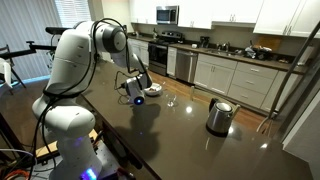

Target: Move the objects from the two cups into the bowl

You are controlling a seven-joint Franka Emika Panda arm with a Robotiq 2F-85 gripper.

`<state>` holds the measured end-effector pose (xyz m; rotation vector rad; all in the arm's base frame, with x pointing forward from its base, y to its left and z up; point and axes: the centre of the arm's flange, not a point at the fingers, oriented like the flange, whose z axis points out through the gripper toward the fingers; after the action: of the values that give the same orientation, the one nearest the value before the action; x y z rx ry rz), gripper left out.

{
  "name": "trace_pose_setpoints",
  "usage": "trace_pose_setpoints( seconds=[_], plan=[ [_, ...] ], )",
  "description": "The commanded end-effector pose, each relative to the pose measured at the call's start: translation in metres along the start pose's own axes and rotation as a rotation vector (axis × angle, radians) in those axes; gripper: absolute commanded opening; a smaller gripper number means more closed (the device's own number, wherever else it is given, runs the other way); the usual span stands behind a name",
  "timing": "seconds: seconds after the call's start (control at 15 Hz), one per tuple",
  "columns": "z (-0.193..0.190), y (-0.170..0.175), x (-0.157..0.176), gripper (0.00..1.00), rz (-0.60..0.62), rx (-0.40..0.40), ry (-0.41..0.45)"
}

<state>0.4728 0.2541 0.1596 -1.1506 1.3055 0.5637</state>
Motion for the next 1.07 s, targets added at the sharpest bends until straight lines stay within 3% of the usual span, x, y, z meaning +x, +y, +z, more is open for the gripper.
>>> trace_pose_setpoints(
  seconds=[0.0, 0.13, 0.53, 0.73, 1.0],
  plan=[
    [0.002, -0.005, -0.006, 0.38, 0.026, 0.024, 0.009],
    [0.001, -0.006, -0.008, 0.34, 0.023, 0.023, 0.015],
    [-0.01, -0.014, -0.031, 0.6, -0.012, 0.017, 0.099],
    [-0.015, -0.021, -0.049, 0.67, -0.037, 0.015, 0.157],
    [-0.023, -0.028, -0.079, 0.63, -0.059, 0.001, 0.244]
  ],
)
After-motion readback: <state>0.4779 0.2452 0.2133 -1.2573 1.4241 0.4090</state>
